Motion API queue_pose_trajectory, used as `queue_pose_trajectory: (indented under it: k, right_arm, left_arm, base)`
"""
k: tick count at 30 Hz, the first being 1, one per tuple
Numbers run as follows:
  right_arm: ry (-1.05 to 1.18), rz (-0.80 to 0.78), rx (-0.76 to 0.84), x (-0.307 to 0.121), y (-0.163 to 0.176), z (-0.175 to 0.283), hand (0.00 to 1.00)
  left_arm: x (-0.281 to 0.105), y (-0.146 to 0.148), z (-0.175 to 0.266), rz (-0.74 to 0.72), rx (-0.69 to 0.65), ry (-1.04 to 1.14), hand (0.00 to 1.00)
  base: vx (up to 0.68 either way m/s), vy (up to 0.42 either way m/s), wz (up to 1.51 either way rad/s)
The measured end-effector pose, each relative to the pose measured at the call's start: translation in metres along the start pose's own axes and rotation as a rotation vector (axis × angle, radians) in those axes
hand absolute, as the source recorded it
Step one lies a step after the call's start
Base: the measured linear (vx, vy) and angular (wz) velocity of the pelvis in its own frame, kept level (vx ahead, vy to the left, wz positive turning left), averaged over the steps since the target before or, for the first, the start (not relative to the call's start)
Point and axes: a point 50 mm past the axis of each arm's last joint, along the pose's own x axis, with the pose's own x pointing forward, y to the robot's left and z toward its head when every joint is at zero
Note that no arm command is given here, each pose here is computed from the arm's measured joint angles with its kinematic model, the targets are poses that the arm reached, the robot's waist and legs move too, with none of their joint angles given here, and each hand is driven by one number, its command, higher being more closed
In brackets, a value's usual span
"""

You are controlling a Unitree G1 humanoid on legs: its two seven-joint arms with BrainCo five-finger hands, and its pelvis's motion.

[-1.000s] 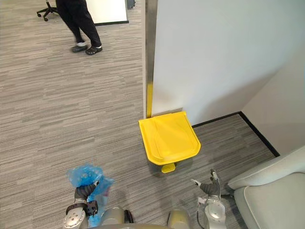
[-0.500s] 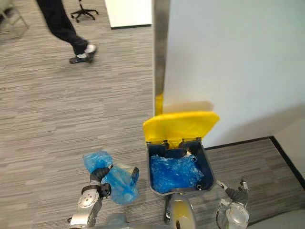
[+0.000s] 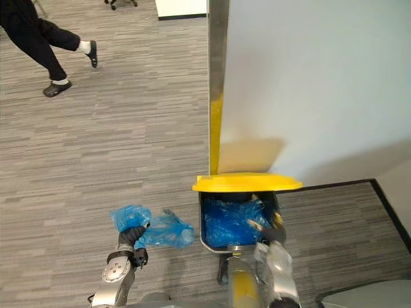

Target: Gather rubbish on tea table into small bin, then transfer packed bag to large trash can.

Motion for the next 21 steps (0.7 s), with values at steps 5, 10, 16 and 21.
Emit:
queue_pose_trajectory:
  k: [5, 10, 16, 21]
  right_arm:
    - [-0.235, 0.044, -0.091, 0.037, 0.005, 0.08, 0.0]
    - [-0.349, -0.019, -0.231, 0.061, -0.017, 0.136, 0.0]
    - [-0.427, 0.004, -0.308, 0.066, -0.012, 0.169, 0.0]
    - [-0.447, 0.004, -0.358, 0.071, -0.014, 0.185, 0.0]
  left_arm:
    - [0.008, -0.014, 0.015, -0.053, -0.011, -0.065, 1.0]
    - [0.017, -0.017, 0.039, -0.083, -0.022, -0.172, 1.0]
    - [0.02, -0.03, 0.049, -0.182, -0.006, -0.213, 1.0]
    - [0.024, -0.071, 0.087, -0.374, -0.022, -0.345, 1.0]
  base:
    - [0.03, -0.075, 0.34]
    - [-0.11, 0.04, -0.04]
    - [-0.06, 0.04, -0.11]
    - [0.02, 0.041, 0.02]
